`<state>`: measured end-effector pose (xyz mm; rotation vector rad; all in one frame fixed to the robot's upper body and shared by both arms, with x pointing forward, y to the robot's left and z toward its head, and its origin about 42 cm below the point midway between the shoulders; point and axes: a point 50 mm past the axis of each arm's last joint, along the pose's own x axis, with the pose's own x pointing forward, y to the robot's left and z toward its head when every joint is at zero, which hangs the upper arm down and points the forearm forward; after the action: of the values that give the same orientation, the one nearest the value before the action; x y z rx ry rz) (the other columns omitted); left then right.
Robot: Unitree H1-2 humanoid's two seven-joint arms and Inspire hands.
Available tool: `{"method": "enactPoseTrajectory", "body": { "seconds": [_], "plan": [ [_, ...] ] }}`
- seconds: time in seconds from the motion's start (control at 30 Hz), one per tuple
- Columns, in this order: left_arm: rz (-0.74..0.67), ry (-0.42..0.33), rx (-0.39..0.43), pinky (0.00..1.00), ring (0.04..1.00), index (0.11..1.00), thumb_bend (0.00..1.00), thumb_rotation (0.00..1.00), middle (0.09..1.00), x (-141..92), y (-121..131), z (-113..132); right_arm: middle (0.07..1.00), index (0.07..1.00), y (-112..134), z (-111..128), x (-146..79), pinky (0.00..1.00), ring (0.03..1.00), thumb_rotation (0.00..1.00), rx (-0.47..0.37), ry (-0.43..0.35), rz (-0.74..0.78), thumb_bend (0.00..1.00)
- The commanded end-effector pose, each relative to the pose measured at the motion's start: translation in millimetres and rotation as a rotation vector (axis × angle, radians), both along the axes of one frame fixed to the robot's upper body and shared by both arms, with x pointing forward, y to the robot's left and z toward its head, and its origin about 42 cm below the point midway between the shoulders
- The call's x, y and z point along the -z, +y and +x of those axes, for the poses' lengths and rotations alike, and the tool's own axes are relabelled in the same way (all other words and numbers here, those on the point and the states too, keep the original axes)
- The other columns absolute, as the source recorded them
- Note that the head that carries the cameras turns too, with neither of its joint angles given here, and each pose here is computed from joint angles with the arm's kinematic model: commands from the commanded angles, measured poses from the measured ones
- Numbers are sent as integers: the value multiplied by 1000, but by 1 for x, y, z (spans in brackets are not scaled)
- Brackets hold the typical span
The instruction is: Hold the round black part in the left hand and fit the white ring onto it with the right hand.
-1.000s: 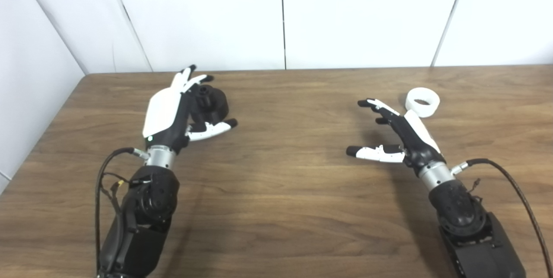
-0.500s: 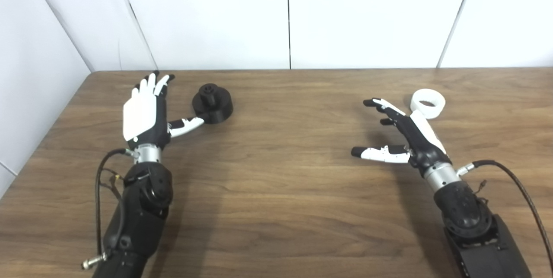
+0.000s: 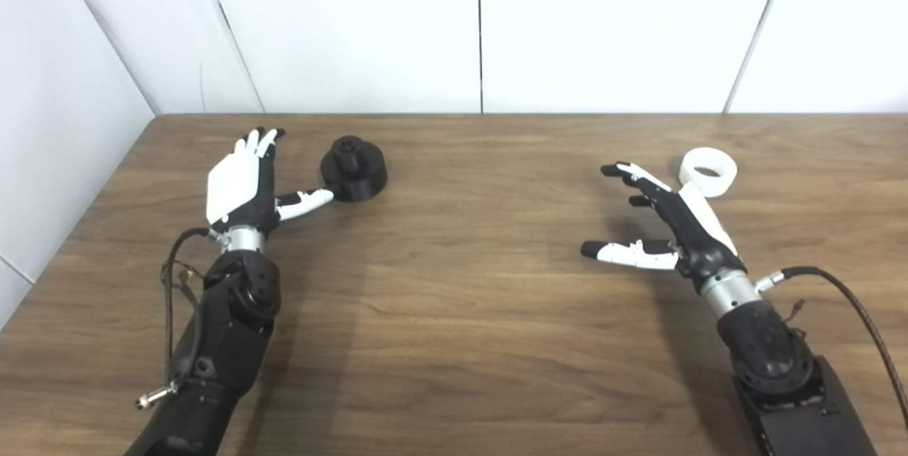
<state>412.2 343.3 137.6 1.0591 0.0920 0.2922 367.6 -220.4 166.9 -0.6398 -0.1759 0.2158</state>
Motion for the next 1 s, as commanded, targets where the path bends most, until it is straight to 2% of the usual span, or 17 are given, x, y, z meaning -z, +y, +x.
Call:
{"method": "enactPoseTrajectory", "body": {
  "seconds": [0.0, 0.3, 0.87, 0.97],
  "plan": [
    [31, -66, 19, 969, 1000, 860, 1000, 525, 1000, -33, 6, 18, 936, 854, 1, 6, -25, 836, 922, 407, -15, -103, 8, 868],
    [8, -34, 81, 999, 1000, 807, 1000, 542, 1000, -33, -4, 25, 935, 854, -1, 5, -27, 835, 922, 410, -10, -110, 2, 871],
    [13, 5, 144, 1000, 1000, 809, 1000, 573, 1000, -32, -20, 41, 933, 851, -4, 4, -31, 815, 914, 423, -10, -132, -7, 873],
    [1, 5, 145, 1000, 1000, 810, 1000, 540, 1000, -32, -22, 42, 933, 854, -4, 3, -32, 808, 910, 430, -5, -130, -13, 876]
  ]
}}
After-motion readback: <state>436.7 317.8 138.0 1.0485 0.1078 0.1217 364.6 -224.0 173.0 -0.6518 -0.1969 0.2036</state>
